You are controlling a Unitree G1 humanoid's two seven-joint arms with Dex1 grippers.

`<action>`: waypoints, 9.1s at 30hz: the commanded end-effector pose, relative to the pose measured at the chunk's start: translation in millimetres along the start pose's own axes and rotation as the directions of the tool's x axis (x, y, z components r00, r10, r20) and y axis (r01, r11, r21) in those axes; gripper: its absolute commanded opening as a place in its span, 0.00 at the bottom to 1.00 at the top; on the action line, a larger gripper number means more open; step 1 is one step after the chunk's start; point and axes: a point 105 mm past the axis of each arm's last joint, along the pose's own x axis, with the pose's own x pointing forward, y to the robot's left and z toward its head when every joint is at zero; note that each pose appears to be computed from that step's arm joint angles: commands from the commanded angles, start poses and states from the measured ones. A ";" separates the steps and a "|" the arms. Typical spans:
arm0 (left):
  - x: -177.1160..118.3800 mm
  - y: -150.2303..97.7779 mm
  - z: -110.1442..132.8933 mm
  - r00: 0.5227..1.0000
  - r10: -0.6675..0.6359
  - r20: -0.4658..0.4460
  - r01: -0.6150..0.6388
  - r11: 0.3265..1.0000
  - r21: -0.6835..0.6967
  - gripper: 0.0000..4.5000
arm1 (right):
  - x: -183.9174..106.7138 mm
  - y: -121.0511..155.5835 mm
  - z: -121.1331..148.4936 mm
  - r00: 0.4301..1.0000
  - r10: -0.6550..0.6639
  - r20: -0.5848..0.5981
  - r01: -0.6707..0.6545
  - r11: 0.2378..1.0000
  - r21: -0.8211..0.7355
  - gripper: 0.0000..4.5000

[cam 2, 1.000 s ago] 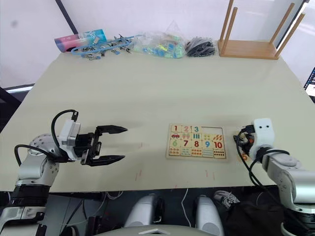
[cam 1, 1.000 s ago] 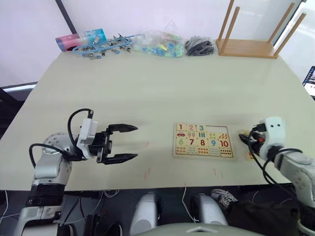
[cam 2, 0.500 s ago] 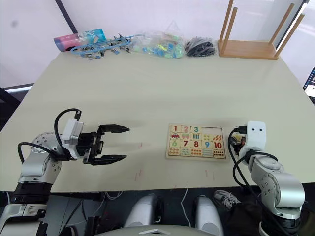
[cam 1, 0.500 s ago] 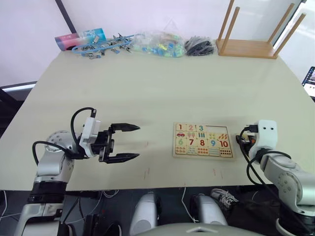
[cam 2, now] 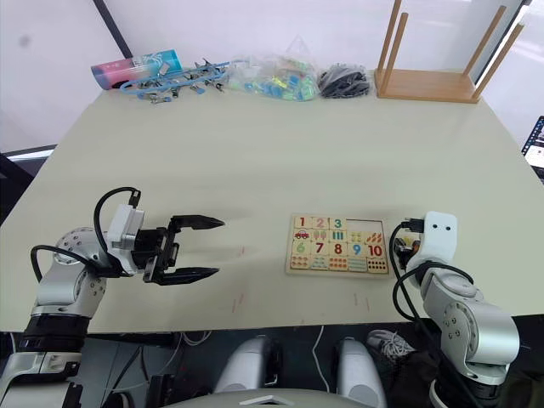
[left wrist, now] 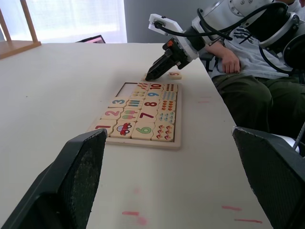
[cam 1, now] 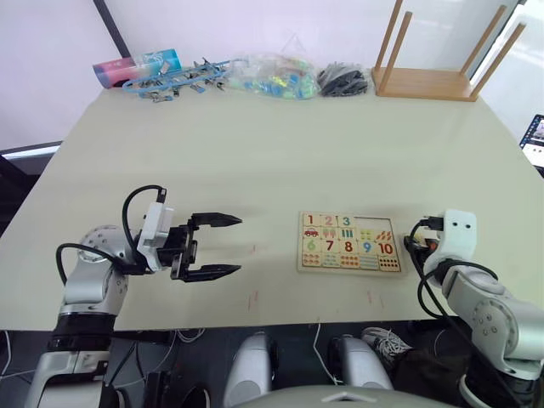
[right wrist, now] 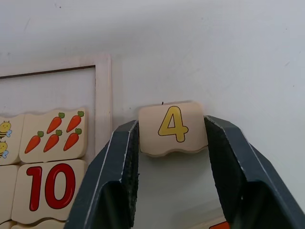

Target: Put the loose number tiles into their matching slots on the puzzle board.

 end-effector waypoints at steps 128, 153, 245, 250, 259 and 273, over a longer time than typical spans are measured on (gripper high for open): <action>-1.4 9.6 20.2 0.991 0.121 0.061 -0.125 0.991 0.057 1.00 | 33.9 64.9 93.9 0.615 0.469 -0.633 -0.719 0.005 -0.695 0.19; 1.9 4.6 28.4 0.989 0.134 0.069 -0.137 0.990 0.034 1.00 | 38.8 88.3 74.4 0.634 0.389 -0.668 -0.729 0.011 -0.685 0.19; 1.0 6.0 27.8 0.991 0.115 0.069 -0.118 0.992 0.037 1.00 | 49.1 48.8 19.5 0.616 0.757 -0.217 -0.695 0.392 -0.603 0.01; 1.1 6.5 28.6 0.991 0.113 0.069 -0.116 0.993 0.039 1.00 | 53.6 44.5 9.4 0.632 0.731 -0.256 -0.703 0.402 -0.588 0.01; 1.0 7.5 29.4 0.992 0.110 0.068 -0.113 0.993 0.042 1.00 | 53.3 45.4 18.2 0.630 0.738 -0.241 -0.695 0.398 -0.599 0.01; 1.7 9.2 29.2 0.992 0.104 0.072 -0.107 0.993 0.046 1.00 | 49.4 58.1 12.0 0.586 0.766 -0.263 -0.726 0.353 -0.590 0.01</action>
